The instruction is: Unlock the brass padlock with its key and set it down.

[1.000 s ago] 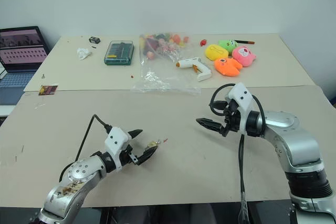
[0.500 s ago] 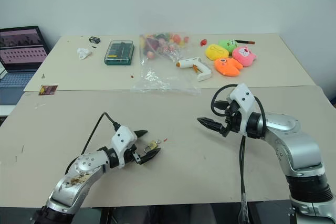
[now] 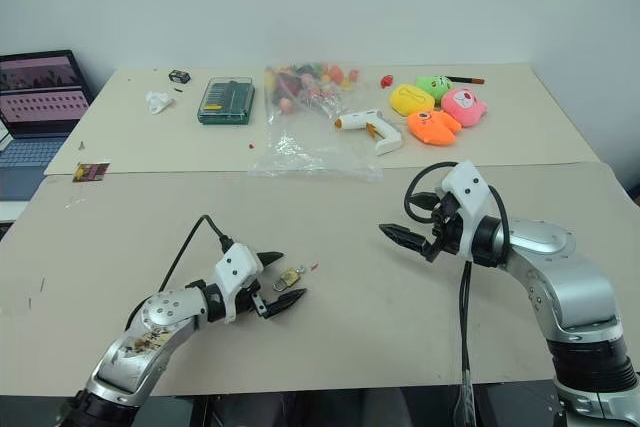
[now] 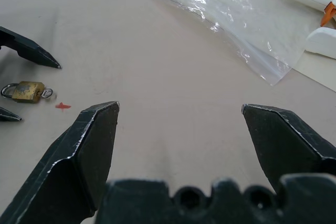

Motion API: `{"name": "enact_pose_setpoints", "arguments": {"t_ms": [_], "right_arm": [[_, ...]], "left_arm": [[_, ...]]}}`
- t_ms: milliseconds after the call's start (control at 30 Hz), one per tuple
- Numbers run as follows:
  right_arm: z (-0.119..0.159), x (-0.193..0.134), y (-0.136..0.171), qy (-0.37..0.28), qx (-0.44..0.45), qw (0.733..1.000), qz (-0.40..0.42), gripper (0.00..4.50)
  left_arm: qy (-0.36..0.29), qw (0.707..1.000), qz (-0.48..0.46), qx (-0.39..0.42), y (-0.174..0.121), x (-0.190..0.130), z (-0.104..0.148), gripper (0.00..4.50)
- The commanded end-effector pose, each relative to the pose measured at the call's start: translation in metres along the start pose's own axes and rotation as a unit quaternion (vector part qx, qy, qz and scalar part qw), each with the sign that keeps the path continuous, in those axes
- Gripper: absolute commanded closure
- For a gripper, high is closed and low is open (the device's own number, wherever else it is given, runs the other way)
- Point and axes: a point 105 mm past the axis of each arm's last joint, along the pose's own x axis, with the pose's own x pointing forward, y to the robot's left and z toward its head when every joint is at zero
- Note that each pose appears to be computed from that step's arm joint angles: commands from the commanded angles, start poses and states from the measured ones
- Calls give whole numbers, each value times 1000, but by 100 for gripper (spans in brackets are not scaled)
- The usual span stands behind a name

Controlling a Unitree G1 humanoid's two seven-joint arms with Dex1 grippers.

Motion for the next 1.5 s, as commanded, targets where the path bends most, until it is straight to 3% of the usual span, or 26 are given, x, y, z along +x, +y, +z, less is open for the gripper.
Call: {"name": "enact_pose_setpoints", "arguments": {"t_ms": [33, 100, 367, 533, 633, 767, 833, 900, 1033, 1300, 1500], "right_arm": [[17, -4, -2, -27, -24, 999, -6, 2], [16, -4, -2, -26, -24, 999, -7, 0], [14, -4, -5, -20, -26, 999, -14, 0], [15, 4, 6, -31, 8, 999, 22, 0], [15, 14, 26, -42, 67, 993, 83, 0], [27, 25, 41, -77, 148, 976, 140, 0], [30, 32, 47, -85, 174, 969, 156, 0], [29, 40, 72, -80, 198, 955, 207, 0], [28, 42, 97, -72, 219, 937, 262, 0], [37, 52, 113, -108, 184, 937, 277, 0], [32, 49, 119, -100, 176, 936, 288, 0]], "left_arm": [[8, 1000, 0, 4, -2, -2, -1, 26], [9, 1000, 2, -4, -3, -1, -3, 75], [11, 1000, 19, -16, 1, -2, -4, 362], [5, 997, 47, 63, 20, -5, 6, 366], [-1, 972, 64, 224, 35, -13, 20, 366], [-48, 881, 56, 468, 31, -30, 46, 366], [-72, 850, 62, 518, 29, -38, 53, 366], [-108, 809, 77, 573, 23, -47, 64, 366], [-142, 777, 87, 607, 13, -53, 67, 366], [-188, 774, 72, 600, -12, -62, 52, 366], [-196, 773, 75, 599, -11, -59, 46, 366]]}}
